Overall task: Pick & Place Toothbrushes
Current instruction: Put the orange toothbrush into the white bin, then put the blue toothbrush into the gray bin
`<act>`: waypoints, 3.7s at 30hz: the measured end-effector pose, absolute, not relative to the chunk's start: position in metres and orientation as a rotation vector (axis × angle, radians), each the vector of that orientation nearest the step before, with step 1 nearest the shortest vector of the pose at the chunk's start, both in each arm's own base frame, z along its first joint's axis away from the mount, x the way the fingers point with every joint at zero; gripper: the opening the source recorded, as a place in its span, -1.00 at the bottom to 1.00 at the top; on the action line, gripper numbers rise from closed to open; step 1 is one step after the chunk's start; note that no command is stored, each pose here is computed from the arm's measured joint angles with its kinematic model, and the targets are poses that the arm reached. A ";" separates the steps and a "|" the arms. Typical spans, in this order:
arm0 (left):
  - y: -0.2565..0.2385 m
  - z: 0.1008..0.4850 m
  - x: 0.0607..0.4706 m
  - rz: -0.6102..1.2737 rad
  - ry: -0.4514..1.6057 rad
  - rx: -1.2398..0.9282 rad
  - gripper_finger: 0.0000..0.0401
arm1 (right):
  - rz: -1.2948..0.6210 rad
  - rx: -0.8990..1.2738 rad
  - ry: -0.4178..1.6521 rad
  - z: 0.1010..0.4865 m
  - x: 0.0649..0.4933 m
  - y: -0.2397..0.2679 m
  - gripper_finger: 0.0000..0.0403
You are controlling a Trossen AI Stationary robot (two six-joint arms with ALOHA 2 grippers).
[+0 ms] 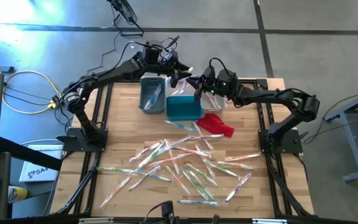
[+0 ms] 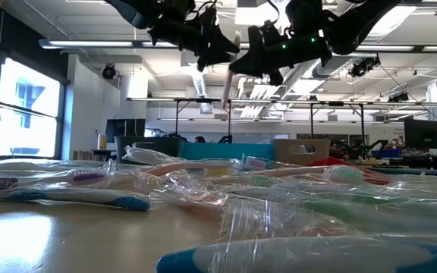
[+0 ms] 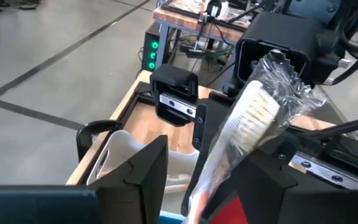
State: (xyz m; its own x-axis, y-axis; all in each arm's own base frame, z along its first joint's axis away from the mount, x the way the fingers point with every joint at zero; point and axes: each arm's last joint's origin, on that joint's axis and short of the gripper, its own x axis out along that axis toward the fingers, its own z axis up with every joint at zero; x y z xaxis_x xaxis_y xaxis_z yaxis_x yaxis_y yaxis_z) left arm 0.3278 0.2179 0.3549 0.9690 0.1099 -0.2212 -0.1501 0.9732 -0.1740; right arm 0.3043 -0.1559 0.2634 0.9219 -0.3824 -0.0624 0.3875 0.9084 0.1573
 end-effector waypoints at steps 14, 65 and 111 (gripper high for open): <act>0.217 0.352 0.325 0.159 0.268 -0.133 -0.19 | -0.497 0.209 0.078 0.265 0.292 -0.166 -0.92; 0.224 0.350 0.295 0.192 0.142 -0.087 -0.19 | -0.832 0.622 0.480 0.217 0.215 -0.160 -0.57; 0.212 0.345 0.304 0.176 0.174 -0.312 -0.19 | -0.501 0.410 0.185 0.272 0.213 -0.149 -0.36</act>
